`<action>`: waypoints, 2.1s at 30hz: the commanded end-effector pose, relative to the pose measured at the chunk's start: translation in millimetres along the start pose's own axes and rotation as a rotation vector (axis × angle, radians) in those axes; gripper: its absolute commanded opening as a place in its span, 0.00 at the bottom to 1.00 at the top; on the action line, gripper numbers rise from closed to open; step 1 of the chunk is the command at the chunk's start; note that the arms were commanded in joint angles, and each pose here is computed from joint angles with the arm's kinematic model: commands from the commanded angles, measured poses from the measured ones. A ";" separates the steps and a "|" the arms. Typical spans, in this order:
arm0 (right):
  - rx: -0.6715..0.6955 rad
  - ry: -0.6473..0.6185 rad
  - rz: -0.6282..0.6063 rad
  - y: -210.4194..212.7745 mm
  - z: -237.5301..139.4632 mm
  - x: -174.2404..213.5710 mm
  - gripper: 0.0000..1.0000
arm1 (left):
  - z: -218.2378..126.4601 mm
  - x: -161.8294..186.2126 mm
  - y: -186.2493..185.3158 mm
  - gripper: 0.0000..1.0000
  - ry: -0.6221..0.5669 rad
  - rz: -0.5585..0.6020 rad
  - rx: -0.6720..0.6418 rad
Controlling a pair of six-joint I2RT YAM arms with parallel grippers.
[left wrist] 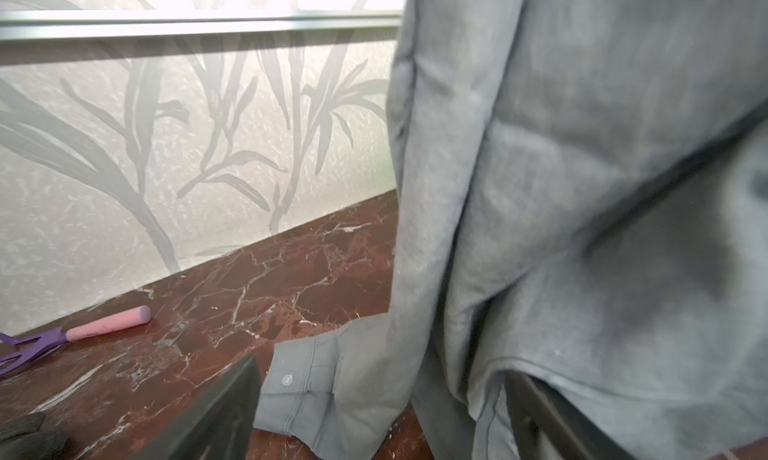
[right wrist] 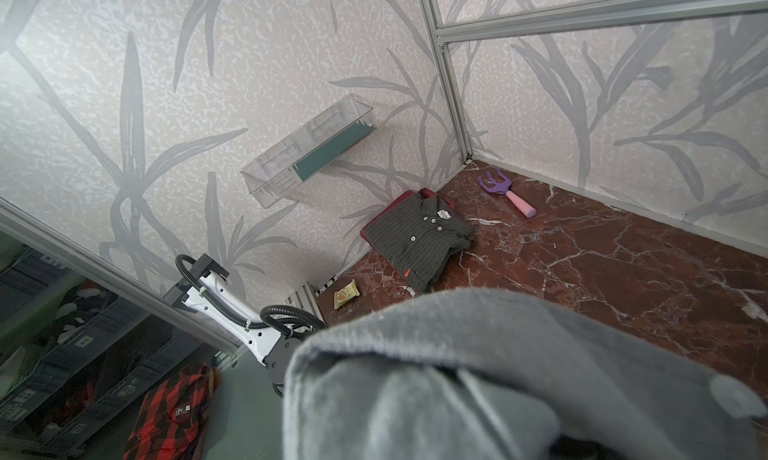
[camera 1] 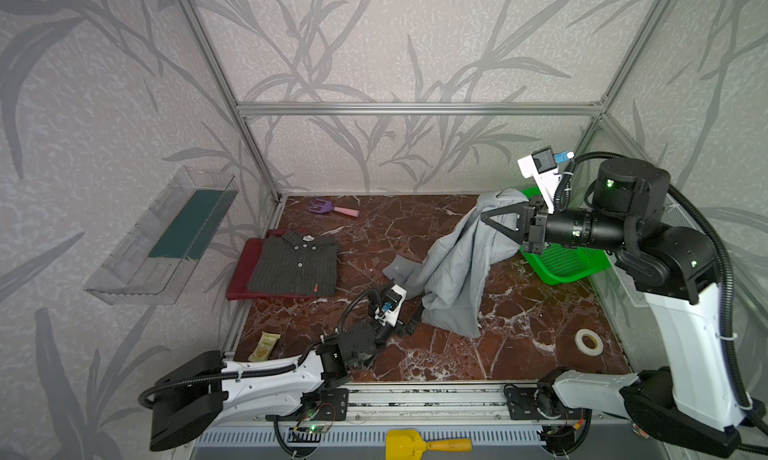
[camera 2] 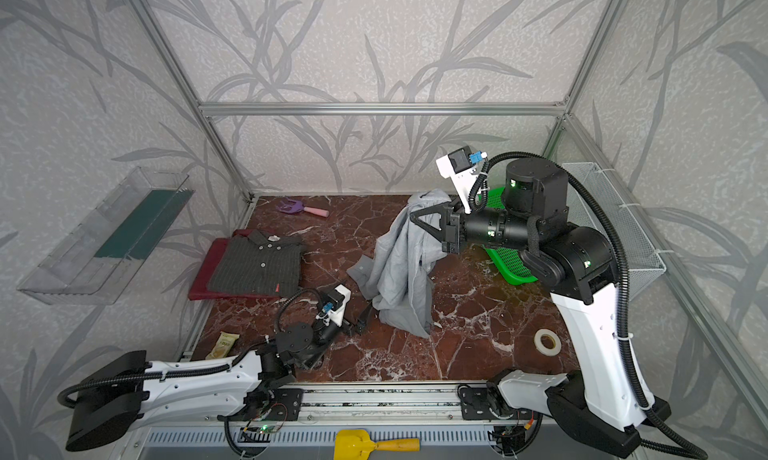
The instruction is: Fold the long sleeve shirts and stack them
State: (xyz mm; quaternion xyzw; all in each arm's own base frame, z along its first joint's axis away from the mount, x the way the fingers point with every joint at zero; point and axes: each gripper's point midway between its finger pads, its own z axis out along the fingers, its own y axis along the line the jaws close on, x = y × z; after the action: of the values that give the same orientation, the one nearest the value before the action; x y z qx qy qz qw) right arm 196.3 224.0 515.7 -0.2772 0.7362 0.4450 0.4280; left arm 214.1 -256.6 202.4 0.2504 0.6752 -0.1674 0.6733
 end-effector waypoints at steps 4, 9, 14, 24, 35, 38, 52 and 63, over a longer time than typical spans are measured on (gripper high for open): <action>-0.017 -0.026 -0.080 18.9 -20.0 -7.1 0.00 | -12.5 8.9 -20.6 0.92 -0.040 0.054 0.108; -0.003 -0.030 -0.097 19.5 -24.3 -5.8 0.00 | -36.5 1.8 -13.8 0.95 -0.057 0.092 0.056; -0.052 -0.028 -0.082 24.2 -19.6 -6.9 0.00 | -25.9 -1.5 -15.7 0.95 -0.042 0.165 0.038; -0.138 -0.024 -0.083 42.0 -24.7 -5.8 0.00 | 9.8 3.9 -10.4 0.71 -0.010 0.107 0.072; -0.183 -0.015 -0.087 47.7 -24.5 -0.6 0.00 | 29.1 16.1 -33.8 0.73 0.013 0.022 0.249; -0.192 -0.016 -0.091 50.1 -25.9 -0.8 0.00 | 29.5 24.3 -38.8 0.56 0.044 0.013 0.282; -0.264 -0.058 -0.082 65.4 -30.3 -14.7 0.00 | 45.1 -28.5 42.6 0.00 -0.044 -0.024 -0.067; -0.576 0.062 -0.085 149.0 58.5 -11.7 0.00 | -68.6 -233.7 192.8 0.00 -0.233 0.100 -0.645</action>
State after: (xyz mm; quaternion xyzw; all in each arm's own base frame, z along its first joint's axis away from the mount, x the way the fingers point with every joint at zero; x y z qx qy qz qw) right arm 113.7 315.6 567.2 -0.4090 0.6007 0.6052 0.3251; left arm 265.9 -118.7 446.3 0.0319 0.5814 -0.0383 0.8121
